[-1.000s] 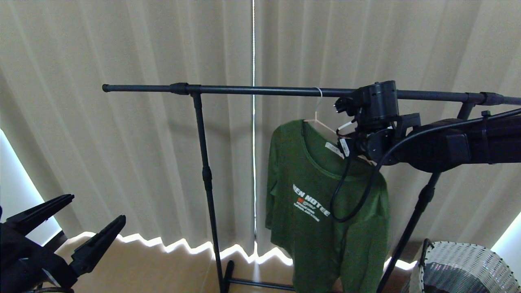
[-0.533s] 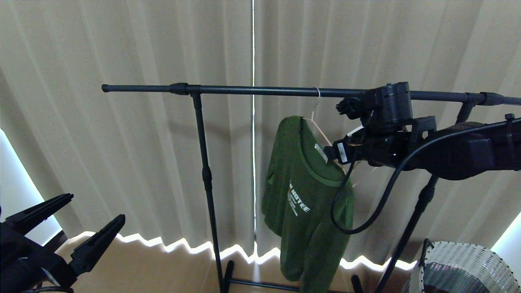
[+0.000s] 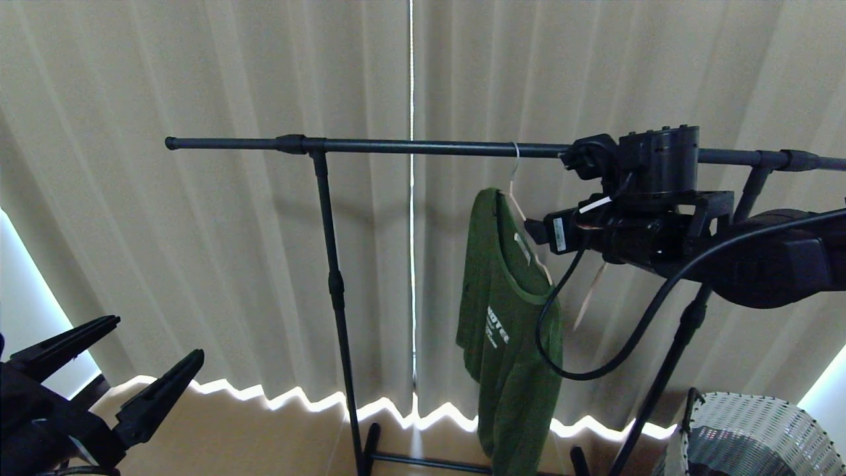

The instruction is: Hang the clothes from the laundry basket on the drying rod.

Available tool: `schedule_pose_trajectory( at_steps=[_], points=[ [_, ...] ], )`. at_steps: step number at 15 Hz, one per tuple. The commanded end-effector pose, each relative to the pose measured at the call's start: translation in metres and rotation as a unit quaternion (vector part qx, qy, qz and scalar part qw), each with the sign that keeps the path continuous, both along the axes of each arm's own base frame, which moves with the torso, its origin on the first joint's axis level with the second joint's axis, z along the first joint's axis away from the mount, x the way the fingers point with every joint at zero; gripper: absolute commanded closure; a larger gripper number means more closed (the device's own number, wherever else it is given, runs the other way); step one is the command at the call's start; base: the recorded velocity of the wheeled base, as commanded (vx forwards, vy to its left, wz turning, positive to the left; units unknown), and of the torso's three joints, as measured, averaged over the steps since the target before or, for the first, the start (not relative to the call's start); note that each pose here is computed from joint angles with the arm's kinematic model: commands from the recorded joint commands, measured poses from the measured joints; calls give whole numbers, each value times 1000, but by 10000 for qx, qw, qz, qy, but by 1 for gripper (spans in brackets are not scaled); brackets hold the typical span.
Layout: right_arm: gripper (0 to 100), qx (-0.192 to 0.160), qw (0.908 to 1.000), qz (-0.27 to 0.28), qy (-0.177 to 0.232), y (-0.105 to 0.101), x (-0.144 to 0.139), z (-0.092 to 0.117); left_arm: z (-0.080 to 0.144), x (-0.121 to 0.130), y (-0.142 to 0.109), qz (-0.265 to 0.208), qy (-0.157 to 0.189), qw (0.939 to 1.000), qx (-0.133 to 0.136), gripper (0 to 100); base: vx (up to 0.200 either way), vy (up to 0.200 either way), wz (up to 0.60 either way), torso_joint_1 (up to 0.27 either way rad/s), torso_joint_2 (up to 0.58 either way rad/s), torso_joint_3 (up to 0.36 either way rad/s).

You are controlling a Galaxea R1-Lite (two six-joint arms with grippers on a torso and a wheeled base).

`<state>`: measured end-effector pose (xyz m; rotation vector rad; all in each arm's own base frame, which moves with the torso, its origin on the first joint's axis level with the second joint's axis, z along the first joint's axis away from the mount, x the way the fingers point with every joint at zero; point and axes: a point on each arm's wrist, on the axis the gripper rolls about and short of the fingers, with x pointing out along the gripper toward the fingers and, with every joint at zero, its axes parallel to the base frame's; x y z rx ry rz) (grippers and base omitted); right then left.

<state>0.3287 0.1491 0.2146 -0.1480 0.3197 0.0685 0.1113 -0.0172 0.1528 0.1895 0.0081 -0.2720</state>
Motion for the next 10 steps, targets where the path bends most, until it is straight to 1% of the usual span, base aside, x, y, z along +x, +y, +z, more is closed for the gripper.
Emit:
schedule_pose_trajectory(
  at_steps=[1, 3, 5, 7, 10],
  points=[
    [0, 135, 9997, -8, -190, -9, -20, 16, 1, 0, 0, -2, -32, 10000, -1, 0, 0, 0, 0, 0, 0, 0],
    [0, 246, 9993, 76, -271, -19, -41, 26, 2, -1, 0, -3, -59, 10000, 11, 0, 0, 0, 0, 0, 0, 0],
    [0, 526, 9974, 392, -287, -30, -67, 32, 3, -2, 0, -2, -104, 9999, 6, 0, 0, 0, 0, 0, 0, 0],
    [0, 577, 9971, 425, -275, -38, -83, 32, 3, -2, 0, 5, -112, 9999, 5, 0, 0, 0, 0, 0, 0, 0],
    [0, 623, 9963, 425, -403, -48, -104, 37, 2, -2, 0, -3, -99, 10000, 14, 0, 0, 0, 0, 0, 0, 0]
  ],
)
